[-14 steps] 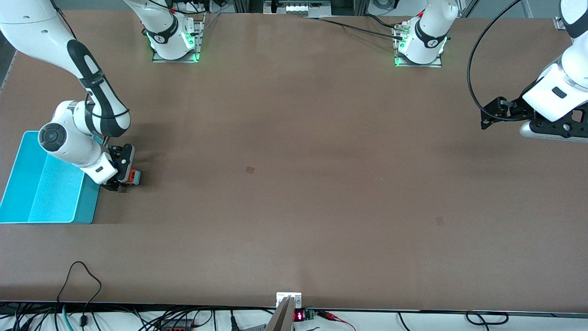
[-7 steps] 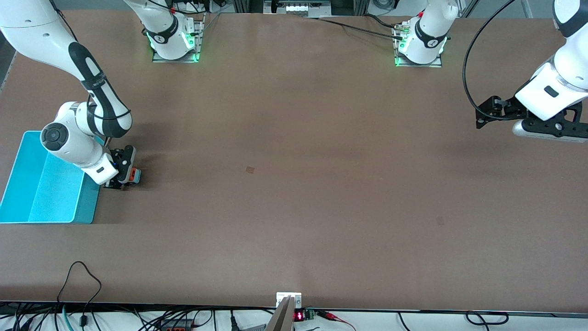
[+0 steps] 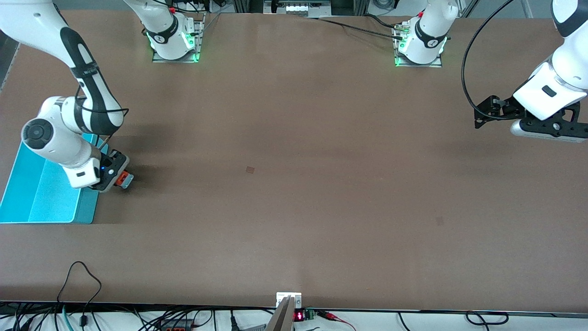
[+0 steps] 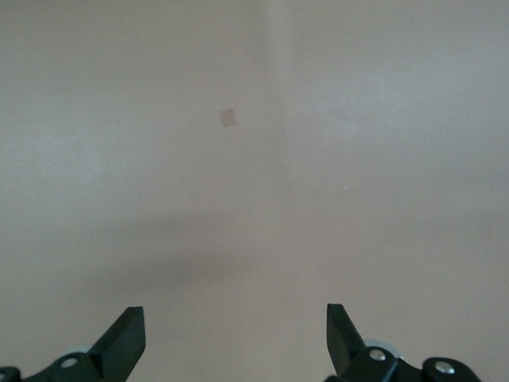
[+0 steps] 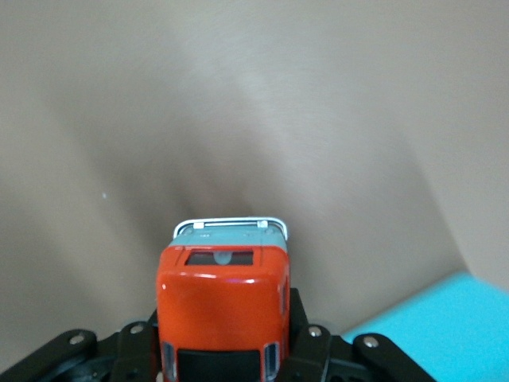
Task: Wind up bus and store in blue box
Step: 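Lift the bus with the right gripper and move it into the box, then open the right gripper to drop the bus inside the box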
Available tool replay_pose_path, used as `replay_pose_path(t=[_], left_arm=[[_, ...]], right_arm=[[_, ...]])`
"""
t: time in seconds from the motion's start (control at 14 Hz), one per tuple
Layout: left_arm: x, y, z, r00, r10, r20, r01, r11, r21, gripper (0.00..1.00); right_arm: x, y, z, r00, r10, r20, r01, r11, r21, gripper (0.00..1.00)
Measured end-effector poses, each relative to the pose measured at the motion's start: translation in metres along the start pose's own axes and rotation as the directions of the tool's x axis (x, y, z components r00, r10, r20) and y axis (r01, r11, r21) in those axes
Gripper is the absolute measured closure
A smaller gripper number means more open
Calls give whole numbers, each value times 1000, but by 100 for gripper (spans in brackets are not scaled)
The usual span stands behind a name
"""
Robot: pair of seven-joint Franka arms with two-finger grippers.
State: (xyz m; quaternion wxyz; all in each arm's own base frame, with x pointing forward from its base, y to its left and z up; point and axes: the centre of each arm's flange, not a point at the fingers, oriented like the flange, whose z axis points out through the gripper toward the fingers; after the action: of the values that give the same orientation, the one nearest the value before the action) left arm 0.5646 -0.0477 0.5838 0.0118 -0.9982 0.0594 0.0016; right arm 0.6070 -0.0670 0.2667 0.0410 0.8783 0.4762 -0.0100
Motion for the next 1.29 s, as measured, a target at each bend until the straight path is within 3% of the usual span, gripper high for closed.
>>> replay_pose_path(t=[0.21,0.43,0.64,0.79,0.93,1.14,1.29], left_arm=[[0,0,0,1000,0,0,0,1000,0,0],[0,3,0,1000,4,0,-4,1000,1,0],[0,9,0,1000,16,-1,-16,1000,1,0],[0,9,0,1000,16,-1,-16,1000,1,0],[0,9,0,1000,16,-1,-16,1000,1,0],[0,9,0,1000,16,-1,-16,1000,1,0],[0,8,0,1000,15,-1,-15,1000,1,0]], right_arm=[[-18,23,-43,978,211,-5,-211,977,-44,46],[-83,56,-51,915,403,-36,-404,914,-35,46],[-158,73,-24,787,615,-47,-613,788,48,46],[-173,72,9,685,728,-19,-723,683,106,46],[-179,69,49,620,785,19,-781,614,112,46],[-190,68,96,590,807,29,-805,586,86,46],[-190,70,96,585,811,25,-810,581,83,46]])
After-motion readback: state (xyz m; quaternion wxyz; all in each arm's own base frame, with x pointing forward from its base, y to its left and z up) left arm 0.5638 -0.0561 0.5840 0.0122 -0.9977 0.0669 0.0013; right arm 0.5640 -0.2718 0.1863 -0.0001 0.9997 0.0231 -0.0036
